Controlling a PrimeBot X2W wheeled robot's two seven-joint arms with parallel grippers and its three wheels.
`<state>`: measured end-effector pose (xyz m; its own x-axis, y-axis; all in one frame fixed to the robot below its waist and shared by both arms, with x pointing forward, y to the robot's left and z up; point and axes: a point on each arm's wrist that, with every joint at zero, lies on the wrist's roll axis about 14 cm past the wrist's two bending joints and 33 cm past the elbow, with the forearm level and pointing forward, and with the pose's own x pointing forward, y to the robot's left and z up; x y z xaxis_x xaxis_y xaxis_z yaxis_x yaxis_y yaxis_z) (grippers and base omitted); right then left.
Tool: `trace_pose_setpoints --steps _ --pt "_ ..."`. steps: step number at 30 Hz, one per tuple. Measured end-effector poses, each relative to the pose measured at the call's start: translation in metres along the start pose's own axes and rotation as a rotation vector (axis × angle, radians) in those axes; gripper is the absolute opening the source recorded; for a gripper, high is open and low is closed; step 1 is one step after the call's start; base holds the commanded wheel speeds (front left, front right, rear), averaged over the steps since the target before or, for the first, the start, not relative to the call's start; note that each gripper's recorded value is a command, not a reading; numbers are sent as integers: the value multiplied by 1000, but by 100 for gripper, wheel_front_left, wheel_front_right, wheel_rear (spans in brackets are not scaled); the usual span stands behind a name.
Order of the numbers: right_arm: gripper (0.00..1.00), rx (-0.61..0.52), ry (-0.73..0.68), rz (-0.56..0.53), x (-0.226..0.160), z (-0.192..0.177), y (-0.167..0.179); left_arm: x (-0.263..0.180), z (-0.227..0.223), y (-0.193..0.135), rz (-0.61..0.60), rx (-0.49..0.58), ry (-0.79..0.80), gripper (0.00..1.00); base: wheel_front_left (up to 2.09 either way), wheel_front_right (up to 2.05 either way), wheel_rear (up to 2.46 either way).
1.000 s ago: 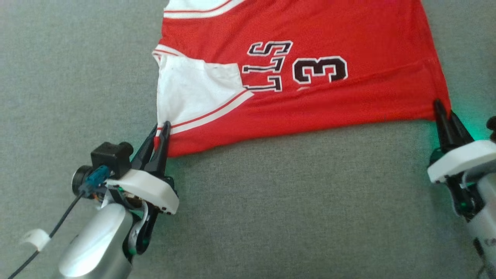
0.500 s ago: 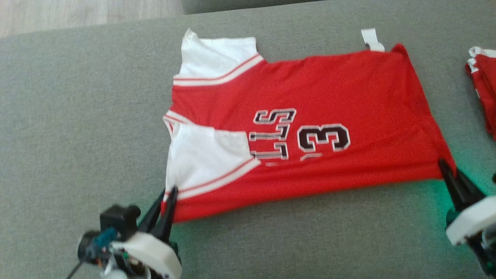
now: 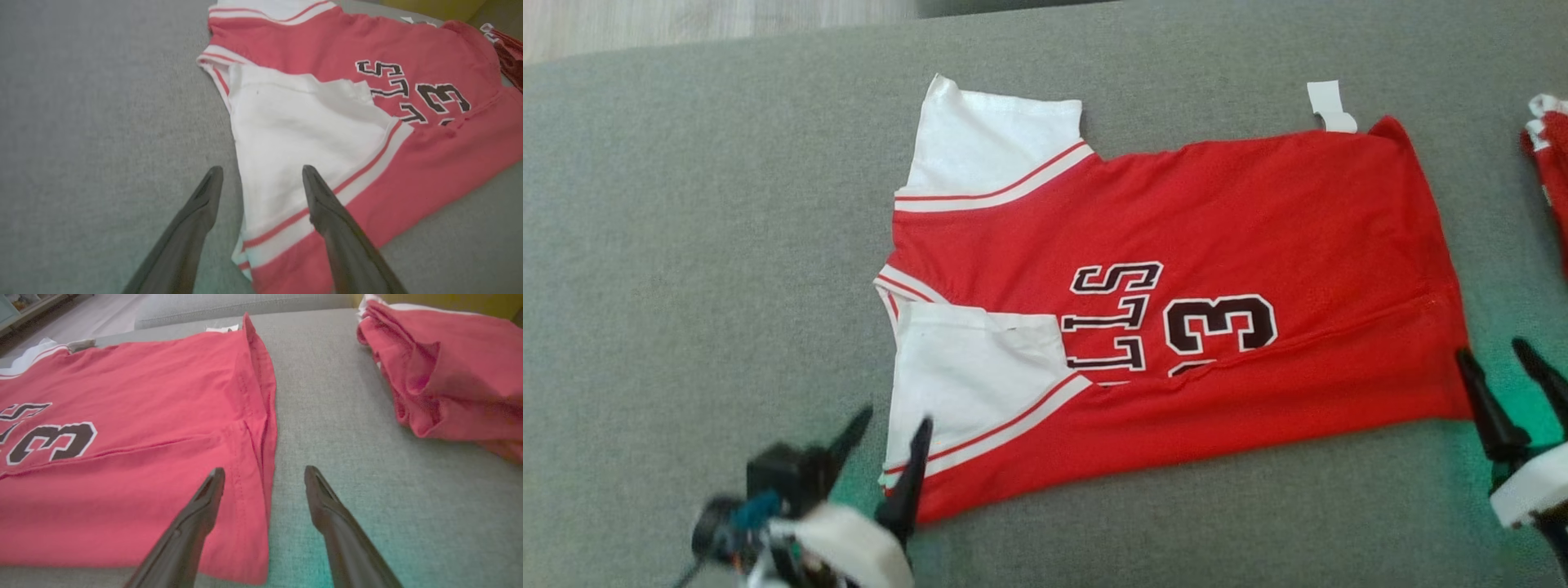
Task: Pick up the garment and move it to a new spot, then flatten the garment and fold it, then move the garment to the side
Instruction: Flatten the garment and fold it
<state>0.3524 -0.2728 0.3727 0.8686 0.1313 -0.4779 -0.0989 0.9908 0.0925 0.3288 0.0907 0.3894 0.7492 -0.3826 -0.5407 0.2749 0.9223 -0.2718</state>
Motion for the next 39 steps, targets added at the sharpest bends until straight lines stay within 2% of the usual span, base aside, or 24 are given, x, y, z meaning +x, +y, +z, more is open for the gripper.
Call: trace_pose_setpoints --steps 2,3,8,10,13,16,21,30,36,37,38,39 --pt "100 -12 -31 1 5 12 -1 15 33 -1 -37 68 -59 100 0 0 0" --pt "100 -12 -31 1 5 12 -1 15 33 -1 -37 68 -59 100 0 0 0" --pt "100 -27 -43 12 16 23 4 50 117 -1 -119 251 -150 100 0 0 0" --pt "100 -34 -47 25 23 27 9 68 146 1 -146 318 -139 100 0 0 0" --pt "100 -52 -52 37 32 34 13 96 174 4 -197 361 -61 100 0 0 0" --pt "100 -55 -53 33 38 36 12 125 190 16 -190 389 39 100 0 0 0" --pt "100 -60 -25 19 40 28 10 168 194 33 -141 403 209 100 0 0 0" --pt "100 -49 -1 -47 34 16 -6 214 145 62 -75 436 507 100 0 0 0" --pt "100 -34 31 -79 30 3 -15 226 141 65 -83 435 525 99 0 0 0" --pt "100 -31 28 -81 30 3 -16 227 141 65 -84 436 526 48 0 0 0" --pt "100 -31 29 -83 30 2 -17 227 140 64 -90 432 528 31 0 0 0" --pt "100 -31 30 -85 30 2 -18 227 139 61 -99 431 528 0 0 0 0"
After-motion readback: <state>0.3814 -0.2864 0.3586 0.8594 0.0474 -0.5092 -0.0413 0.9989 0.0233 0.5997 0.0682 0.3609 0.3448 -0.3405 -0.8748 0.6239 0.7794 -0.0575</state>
